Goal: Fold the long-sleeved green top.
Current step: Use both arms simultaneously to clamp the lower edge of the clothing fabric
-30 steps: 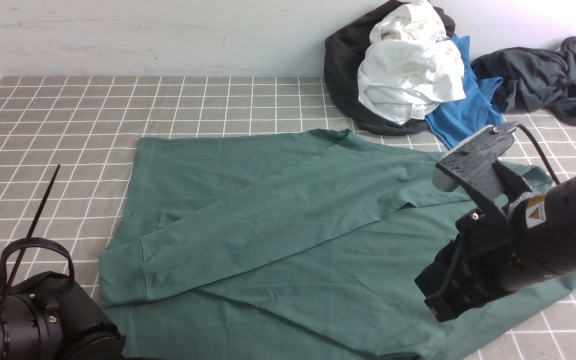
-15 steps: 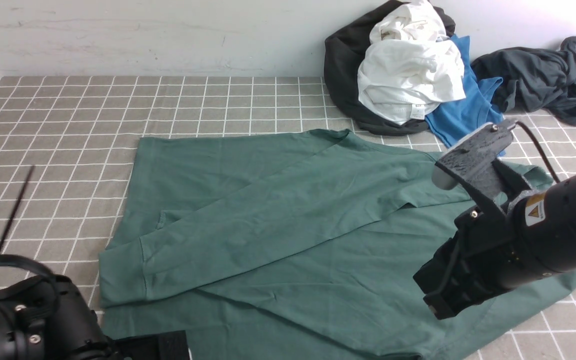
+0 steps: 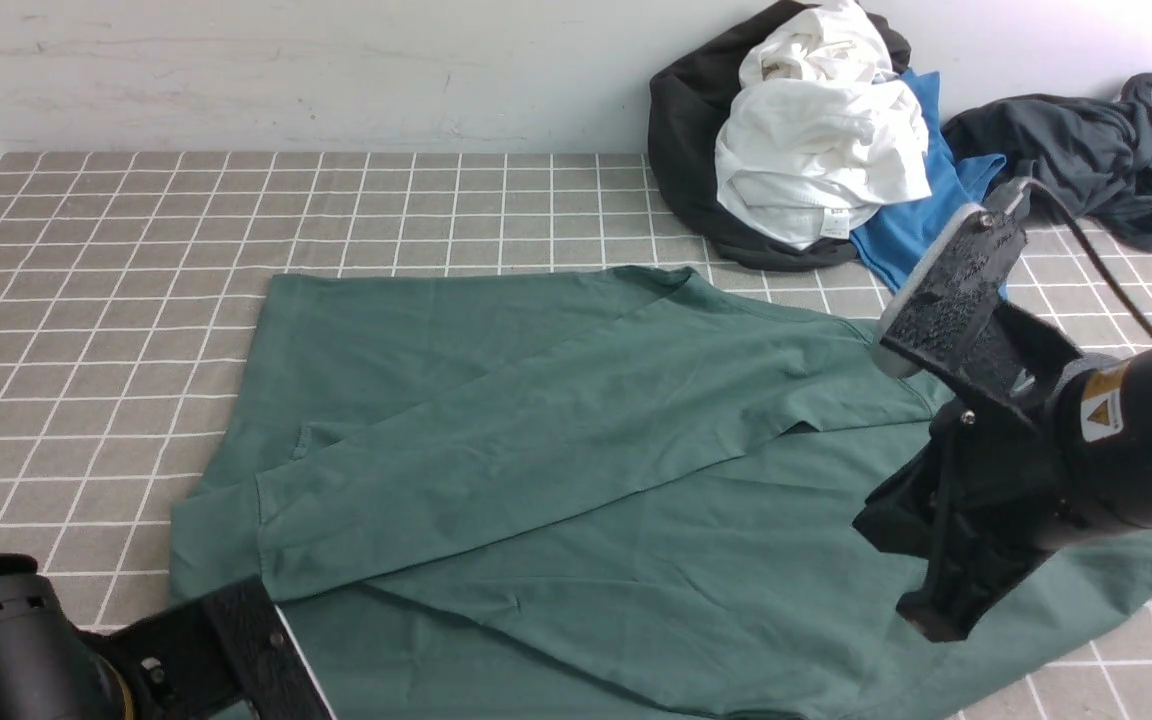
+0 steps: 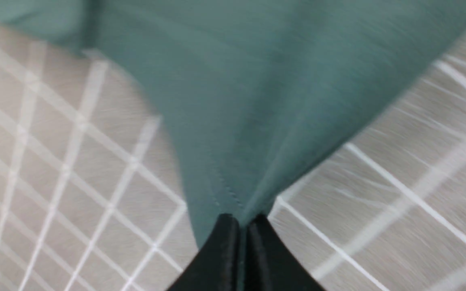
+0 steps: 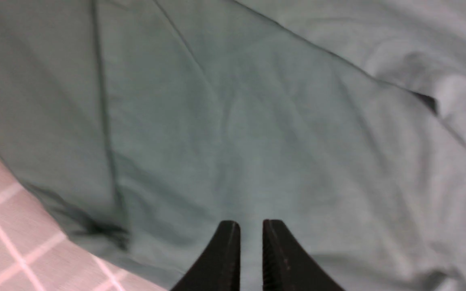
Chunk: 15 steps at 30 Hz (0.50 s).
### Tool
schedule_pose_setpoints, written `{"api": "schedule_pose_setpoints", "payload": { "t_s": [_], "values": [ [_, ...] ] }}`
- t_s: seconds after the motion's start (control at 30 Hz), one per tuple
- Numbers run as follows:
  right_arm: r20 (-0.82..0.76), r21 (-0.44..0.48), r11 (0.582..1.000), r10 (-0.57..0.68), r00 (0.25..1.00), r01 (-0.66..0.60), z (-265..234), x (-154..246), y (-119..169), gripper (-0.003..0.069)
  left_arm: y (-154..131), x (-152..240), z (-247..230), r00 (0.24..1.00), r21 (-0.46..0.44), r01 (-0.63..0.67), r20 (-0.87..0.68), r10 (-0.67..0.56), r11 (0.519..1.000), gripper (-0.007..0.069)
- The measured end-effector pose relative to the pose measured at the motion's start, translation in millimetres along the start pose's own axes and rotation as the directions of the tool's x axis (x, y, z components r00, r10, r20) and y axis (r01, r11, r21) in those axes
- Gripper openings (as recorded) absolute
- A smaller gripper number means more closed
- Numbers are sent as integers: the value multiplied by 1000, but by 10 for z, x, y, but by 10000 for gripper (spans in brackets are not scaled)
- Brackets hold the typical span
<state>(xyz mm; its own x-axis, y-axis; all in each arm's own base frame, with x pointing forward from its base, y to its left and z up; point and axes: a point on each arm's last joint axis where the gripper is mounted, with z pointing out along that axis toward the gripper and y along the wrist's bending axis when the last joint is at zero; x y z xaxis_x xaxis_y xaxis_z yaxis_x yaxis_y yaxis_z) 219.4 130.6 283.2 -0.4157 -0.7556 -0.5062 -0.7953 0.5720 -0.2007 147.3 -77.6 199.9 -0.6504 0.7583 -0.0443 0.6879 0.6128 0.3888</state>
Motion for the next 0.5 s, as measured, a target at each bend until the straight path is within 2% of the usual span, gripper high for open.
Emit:
{"api": "schedule_pose_setpoints", "payload": {
  "t_s": [0.03,0.07,0.13,0.17,0.27,0.33,0.43,0.5],
  "values": [
    [-6,3,1000,-6,1000,6,0,6,-3,112,3,-2,0,1000,-3,-3,2,3,1000,-4],
    [-70,27,998,-63,996,65,53,53,-37,169,25,-17,-2,998,-26,53,21,-52,998,-3],
    [-151,36,992,-118,981,125,150,132,-60,239,31,-20,-2,996,-32,85,26,-84,996,3],
    [-213,29,986,-153,965,163,249,206,-66,298,31,-20,-2,995,-31,97,26,-96,995,7],
    [-355,1,969,-230,906,246,505,430,-59,424,22,-24,-2,993,-21,118,29,-117,993,13],
    [-464,-40,948,-297,834,315,734,636,-45,500,8,-31,-2,991,-4,125,36,-125,992,14],
    [-530,-57,935,-325,783,349,889,771,-43,533,-10,-31,-2,991,16,131,34,-131,991,15],
    [-571,-32,929,-319,756,368,1011,858,-81,538,-20,-30,-2,991,27,131,31,-132,991,16]
  ]
}}
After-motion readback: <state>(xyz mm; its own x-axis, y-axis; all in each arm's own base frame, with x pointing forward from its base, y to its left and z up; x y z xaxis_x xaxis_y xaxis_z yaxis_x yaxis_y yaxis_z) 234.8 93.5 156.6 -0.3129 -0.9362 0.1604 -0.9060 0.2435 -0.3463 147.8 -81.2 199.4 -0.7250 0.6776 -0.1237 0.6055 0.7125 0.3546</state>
